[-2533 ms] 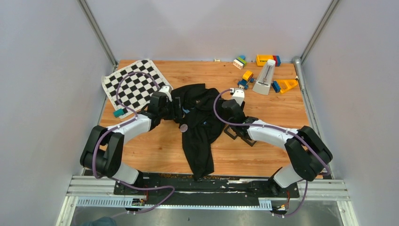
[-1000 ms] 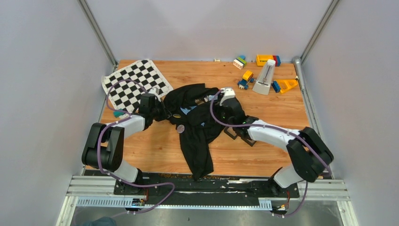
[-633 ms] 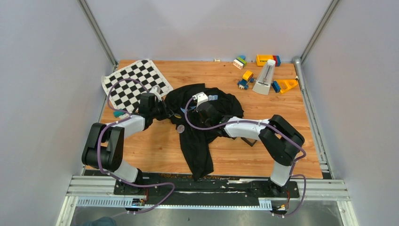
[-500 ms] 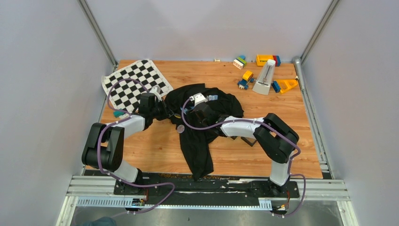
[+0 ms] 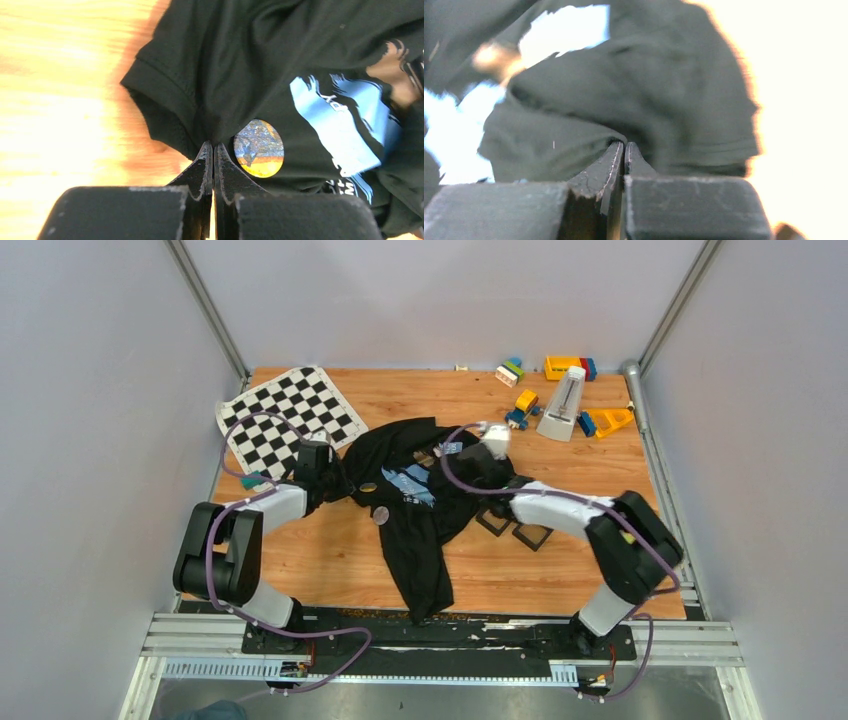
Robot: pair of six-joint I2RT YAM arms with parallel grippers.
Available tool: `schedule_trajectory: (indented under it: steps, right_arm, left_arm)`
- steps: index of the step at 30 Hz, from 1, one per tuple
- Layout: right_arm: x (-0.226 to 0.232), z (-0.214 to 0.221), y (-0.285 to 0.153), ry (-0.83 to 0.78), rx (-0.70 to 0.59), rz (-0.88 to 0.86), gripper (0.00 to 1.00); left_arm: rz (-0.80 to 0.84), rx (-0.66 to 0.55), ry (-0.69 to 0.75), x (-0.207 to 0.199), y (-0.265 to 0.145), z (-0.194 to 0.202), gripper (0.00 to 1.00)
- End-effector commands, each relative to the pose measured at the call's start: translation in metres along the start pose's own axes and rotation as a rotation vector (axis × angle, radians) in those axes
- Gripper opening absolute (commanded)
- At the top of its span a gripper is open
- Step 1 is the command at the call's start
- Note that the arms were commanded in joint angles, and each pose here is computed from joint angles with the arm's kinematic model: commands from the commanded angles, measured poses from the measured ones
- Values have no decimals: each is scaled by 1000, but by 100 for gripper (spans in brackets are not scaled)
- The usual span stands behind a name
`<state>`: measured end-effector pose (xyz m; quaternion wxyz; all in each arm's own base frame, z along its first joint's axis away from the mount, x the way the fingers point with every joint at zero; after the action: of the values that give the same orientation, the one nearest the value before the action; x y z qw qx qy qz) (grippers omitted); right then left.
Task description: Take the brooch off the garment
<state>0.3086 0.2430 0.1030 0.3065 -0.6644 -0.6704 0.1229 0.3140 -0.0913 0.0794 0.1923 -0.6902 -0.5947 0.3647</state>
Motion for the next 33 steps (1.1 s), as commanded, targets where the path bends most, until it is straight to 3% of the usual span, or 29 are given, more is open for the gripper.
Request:
schedule_trajectory:
  steps: [1,5,10,16,23,29,30,31,32,33]
  right_arm:
    - [-91,-60,-15,422,-138,201,0]
    - [-134,-77,-21,591,-161,226,0]
    - [-130,-108,-15,577,-154,192,0]
    - [-128,-178,-9,591,-142,148,0]
    - [-140,-249,-34,663,-223,73,0]
    - [-135,-269,-19,601,-171,44,0]
    - [-133,-268,-17,594,-151,33,5]
    - [-130,-266,-16,577,-123,2,19]
    - [-124,-262,-16,561,-86,-46,48]
    - [-117,-256,-18,547,-48,-92,68]
  left_arm:
    - [-169,-55,-23,17,-13,-16,0]
    - [-264,-86,-56,27,-23,-19,0]
    - [-272,-149,-69,27,-37,-24,0]
    - [-270,-190,-36,23,-61,-38,0]
    - [-328,-242,-23,12,-111,-92,0]
    - [-215,-204,-8,-12,-94,-129,0]
    - [-206,-158,-7,-12,-78,-127,0]
    - [-185,-159,-6,-16,-73,-135,0]
    - [-191,-109,-4,-14,-54,-130,0]
    - [-156,-103,9,-19,-49,-138,2]
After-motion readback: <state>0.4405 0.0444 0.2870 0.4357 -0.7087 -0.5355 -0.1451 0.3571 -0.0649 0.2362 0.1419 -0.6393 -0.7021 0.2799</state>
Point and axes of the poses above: each gripper's point midway between its finger pads, its own y axis out along the fingers, its own x axis along the line the jaws close on, z = x × y, the point moved 6 cm from there along -y, back along the fingers, and after that the axes turned 13 degrees about y, right-handed, at the moved point
